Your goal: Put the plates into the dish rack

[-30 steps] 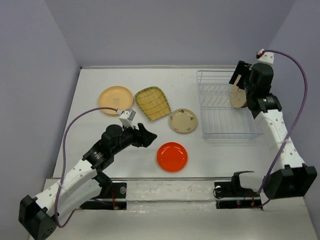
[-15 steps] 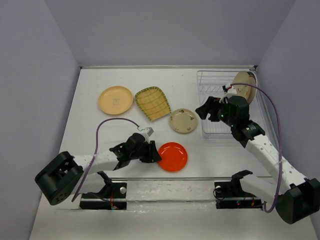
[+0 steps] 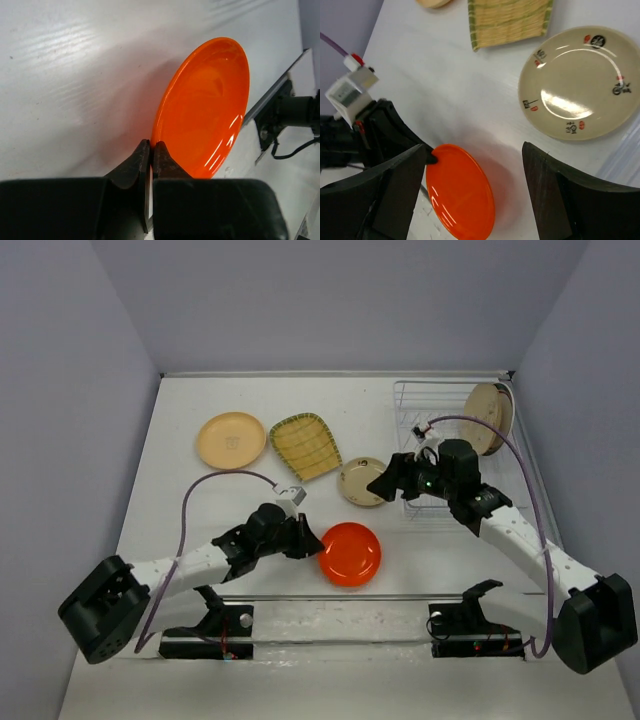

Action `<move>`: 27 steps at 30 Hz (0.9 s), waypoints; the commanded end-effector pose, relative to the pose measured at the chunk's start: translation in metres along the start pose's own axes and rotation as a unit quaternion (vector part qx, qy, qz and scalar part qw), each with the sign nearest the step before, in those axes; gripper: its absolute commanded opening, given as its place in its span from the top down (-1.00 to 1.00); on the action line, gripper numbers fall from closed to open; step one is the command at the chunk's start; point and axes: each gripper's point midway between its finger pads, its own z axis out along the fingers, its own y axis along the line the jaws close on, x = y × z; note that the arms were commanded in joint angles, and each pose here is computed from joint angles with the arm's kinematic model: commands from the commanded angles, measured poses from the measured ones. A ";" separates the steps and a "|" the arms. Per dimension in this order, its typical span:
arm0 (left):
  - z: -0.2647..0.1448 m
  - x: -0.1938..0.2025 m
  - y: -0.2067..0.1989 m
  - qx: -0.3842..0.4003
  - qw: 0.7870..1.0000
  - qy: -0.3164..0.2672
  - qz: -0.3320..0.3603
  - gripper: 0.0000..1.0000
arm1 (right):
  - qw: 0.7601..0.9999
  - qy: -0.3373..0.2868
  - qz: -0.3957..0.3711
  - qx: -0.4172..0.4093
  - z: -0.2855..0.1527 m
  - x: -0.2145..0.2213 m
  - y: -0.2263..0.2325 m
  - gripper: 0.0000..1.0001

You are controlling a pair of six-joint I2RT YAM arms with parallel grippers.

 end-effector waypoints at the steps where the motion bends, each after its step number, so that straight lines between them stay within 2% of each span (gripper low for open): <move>1: -0.028 -0.045 -0.035 0.030 0.996 -0.075 0.038 0.89 | 0.992 0.043 -0.051 -0.109 0.002 0.014 0.042 -0.69; 2: -0.042 -0.064 -0.051 0.045 0.992 -0.110 0.051 0.89 | 0.990 0.055 -0.056 -0.115 0.005 0.019 0.046 -0.71; 4: -0.062 -0.083 -0.070 0.063 0.986 -0.140 0.061 0.89 | 0.988 0.065 -0.069 -0.122 0.007 0.022 0.050 -0.73; 10: -0.083 -0.105 -0.090 0.069 0.980 -0.165 0.082 0.89 | 0.968 0.108 -0.089 -0.208 -0.001 0.040 0.083 -0.72; 12: -0.084 -0.109 -0.091 0.069 0.979 -0.174 0.085 0.89 | 0.963 0.117 -0.091 -0.223 -0.003 0.045 0.089 -0.64; 15: -0.087 -0.115 -0.095 0.070 0.976 -0.183 0.090 0.89 | 0.965 0.115 -0.090 -0.217 -0.002 0.044 0.087 0.31; 16: -0.089 -0.118 -0.095 0.068 0.975 -0.188 0.093 0.88 | 0.965 0.114 -0.089 -0.217 -0.003 0.044 0.087 0.57; 17: -0.094 -0.124 -0.098 0.065 0.973 -0.201 0.095 0.57 | 0.972 0.101 -0.089 -0.192 0.002 0.037 0.082 0.86; 19: -0.102 -0.131 -0.097 0.054 0.969 -0.214 0.112 0.02 | 0.983 0.077 -0.087 -0.145 0.009 0.024 0.070 0.86; 20: -0.110 -0.140 -0.101 0.048 0.965 -0.229 0.119 -0.48 | 0.986 0.059 -0.089 -0.130 0.011 0.010 0.071 0.86; 21: -0.113 -0.142 -0.100 0.038 0.964 -0.229 0.126 -0.70 | 0.989 0.050 -0.089 -0.105 0.012 0.002 0.066 0.86; 22: -0.122 -0.149 -0.103 0.028 0.960 -0.238 0.145 -0.91 | 0.994 0.022 -0.093 -0.046 0.017 -0.014 0.049 0.87; 24: -0.130 -0.156 -0.099 0.005 0.956 -0.246 0.160 -0.98 | 0.994 -0.016 -0.106 0.033 0.015 -0.043 0.028 0.86; 27: -0.143 -0.160 -0.087 -0.036 0.948 -0.253 0.189 -0.98 | 0.966 -0.110 -0.121 0.201 -0.011 -0.111 -0.021 0.87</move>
